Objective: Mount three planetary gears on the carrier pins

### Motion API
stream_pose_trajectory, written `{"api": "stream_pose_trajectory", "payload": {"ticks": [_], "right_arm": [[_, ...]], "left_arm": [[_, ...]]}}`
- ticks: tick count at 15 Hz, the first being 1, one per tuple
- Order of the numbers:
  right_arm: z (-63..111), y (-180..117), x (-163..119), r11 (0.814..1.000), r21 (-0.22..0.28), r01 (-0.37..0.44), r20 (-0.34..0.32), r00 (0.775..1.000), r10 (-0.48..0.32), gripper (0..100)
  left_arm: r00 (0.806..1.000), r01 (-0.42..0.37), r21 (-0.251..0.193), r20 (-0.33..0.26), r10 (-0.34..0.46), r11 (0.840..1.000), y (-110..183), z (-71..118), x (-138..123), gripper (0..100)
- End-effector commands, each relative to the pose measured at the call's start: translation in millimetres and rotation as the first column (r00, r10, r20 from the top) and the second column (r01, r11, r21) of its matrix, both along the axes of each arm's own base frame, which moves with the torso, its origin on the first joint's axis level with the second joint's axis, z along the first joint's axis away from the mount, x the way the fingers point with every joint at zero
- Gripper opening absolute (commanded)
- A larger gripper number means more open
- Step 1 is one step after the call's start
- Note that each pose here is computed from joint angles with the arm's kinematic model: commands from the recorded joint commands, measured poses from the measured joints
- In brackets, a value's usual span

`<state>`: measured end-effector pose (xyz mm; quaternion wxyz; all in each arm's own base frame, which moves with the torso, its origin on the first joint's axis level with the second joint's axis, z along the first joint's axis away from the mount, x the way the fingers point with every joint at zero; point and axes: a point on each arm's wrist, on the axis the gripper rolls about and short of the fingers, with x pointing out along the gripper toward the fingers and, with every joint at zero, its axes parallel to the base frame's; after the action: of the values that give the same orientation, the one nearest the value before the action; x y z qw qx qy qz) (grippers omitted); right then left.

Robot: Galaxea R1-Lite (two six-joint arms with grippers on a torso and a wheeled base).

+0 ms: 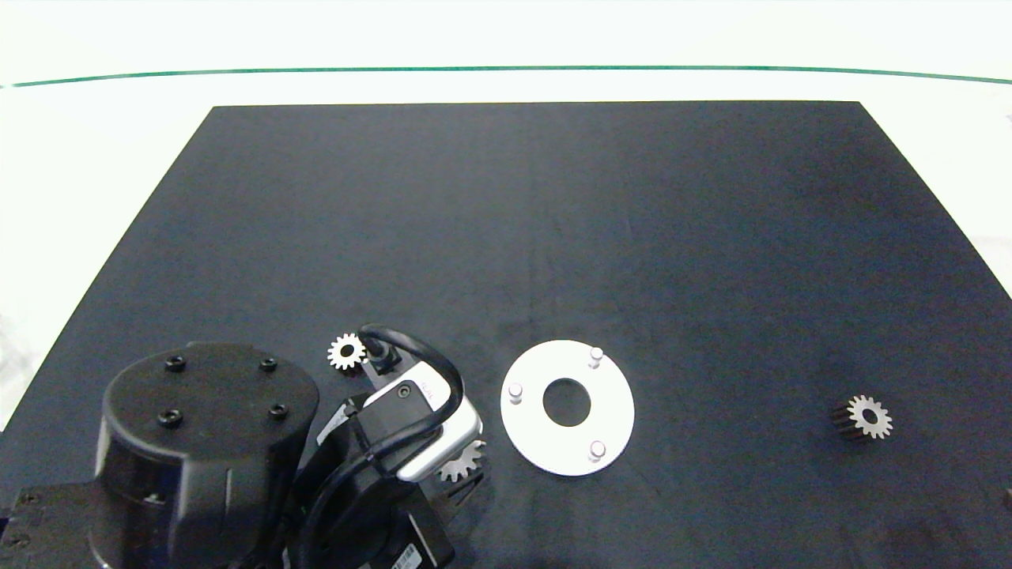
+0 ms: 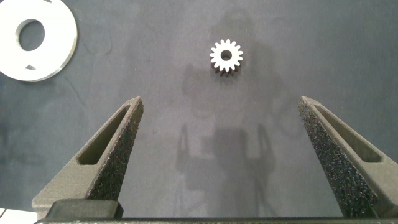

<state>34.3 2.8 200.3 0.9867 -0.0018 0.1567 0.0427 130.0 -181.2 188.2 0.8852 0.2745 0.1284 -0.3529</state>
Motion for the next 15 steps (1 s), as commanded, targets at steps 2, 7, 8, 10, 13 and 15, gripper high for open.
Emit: {"api": "stream_pose_trajectory", "payload": {"ticks": [2, 7, 8, 10, 13, 15], "right_arm": [[-0.6, 0, -3, 1.0, 0.003, -0.007, 0.009, 1.0, 0.007, 100], [0.0, 0, -3, 1.0, 0.004, -0.009, 0.015, 1.0, 0.009, 100], [-0.3, 0, -3, 1.0, 0.004, -0.009, 0.015, 1.0, 0.009, 100], [-0.3, 0, -4, 1.0, 0.005, -0.008, 0.017, 1.0, 0.008, 100], [-0.1, 0, -5, 1.0, 0.007, -0.009, 0.024, 1.0, 0.009, 100], [-0.1, 0, -5, 1.0, 0.009, -0.01, 0.023, 1.0, 0.01, 100]], "left_arm": [[1.0, 0.014, 0.033, -0.014, -0.013, 0.999, -16, -7.4, 5, 22], [0.999, 0.034, 0.057, -0.017, -0.034, 0.998, -44, -13.0, 7, 22], [0.999, 0.037, 0.054, -0.011, -0.036, 0.998, -51, -10.7, 9, 22], [1.0, 0.031, 0.06, -0.005, -0.031, 0.998, -62, -7.3, 12, 22], [1.0, 0.018, 0.099, -0.019, -0.017, 0.995, -68, -8.4, 16, 22], [1.0, 0.01, 0.104, -0.025, -0.008, 0.994, -77, -12.6, 20, 22]]}}
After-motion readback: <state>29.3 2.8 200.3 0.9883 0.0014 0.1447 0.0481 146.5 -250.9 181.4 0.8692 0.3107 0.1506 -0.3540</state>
